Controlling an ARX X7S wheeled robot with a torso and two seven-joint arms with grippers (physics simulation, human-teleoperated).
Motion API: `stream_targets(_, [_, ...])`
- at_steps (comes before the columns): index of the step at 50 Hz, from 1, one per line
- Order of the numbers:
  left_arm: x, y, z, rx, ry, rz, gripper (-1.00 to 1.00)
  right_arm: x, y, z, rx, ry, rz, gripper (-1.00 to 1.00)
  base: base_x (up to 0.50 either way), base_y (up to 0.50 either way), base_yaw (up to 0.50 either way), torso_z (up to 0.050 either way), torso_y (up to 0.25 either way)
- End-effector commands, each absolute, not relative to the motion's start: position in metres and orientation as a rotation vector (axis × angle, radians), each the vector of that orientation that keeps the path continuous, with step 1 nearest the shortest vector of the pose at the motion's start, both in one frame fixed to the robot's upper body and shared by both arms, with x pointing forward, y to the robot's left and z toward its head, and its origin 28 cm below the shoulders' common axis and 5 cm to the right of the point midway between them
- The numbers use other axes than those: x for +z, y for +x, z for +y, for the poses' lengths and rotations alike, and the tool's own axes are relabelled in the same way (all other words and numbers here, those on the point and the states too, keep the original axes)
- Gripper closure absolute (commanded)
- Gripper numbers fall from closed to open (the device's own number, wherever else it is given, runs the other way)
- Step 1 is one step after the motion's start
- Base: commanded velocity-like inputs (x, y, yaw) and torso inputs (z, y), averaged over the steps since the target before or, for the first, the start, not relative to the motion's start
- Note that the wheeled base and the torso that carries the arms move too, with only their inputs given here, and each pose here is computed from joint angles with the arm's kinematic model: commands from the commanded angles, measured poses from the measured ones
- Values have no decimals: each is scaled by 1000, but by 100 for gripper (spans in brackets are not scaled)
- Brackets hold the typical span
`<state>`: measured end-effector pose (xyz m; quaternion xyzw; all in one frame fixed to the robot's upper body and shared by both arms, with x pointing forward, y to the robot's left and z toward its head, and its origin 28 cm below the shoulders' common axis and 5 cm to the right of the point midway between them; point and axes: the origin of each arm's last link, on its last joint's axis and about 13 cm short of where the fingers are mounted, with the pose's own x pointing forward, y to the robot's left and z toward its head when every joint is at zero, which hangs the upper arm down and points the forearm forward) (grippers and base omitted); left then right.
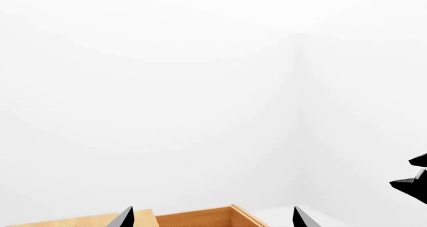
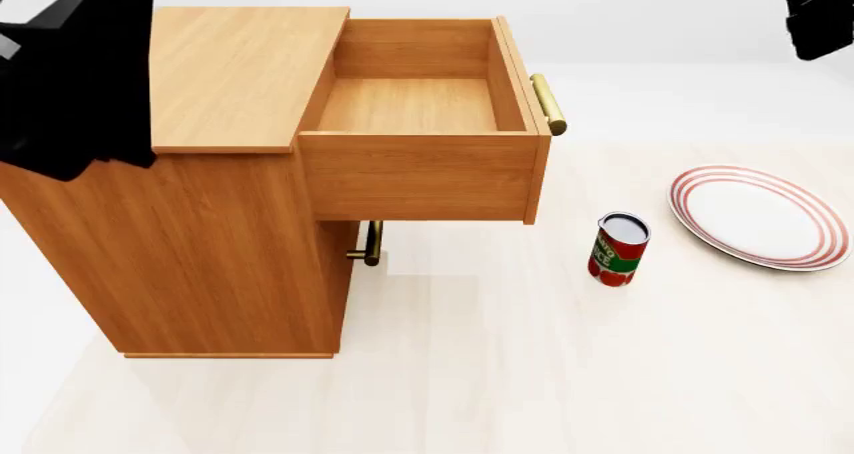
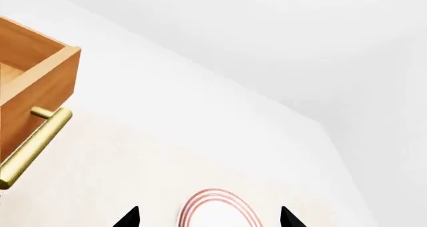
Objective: Put the bowl in the top drawer of the cabinet.
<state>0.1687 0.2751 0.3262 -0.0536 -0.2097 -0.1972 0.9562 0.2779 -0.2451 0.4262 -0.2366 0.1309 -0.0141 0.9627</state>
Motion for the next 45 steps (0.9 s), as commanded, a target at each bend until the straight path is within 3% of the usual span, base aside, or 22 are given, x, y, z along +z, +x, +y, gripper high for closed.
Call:
stream_targets(1, [326,168,274,-407,-113,-423,-100,402,250,-266,-78,-550,459,-100,0,0,0,0,0])
stream_targets(45, [326,168,271,-431,-111,-422,-100,282,211,-315,-240,-492,832,-100,0,0,0,0,0])
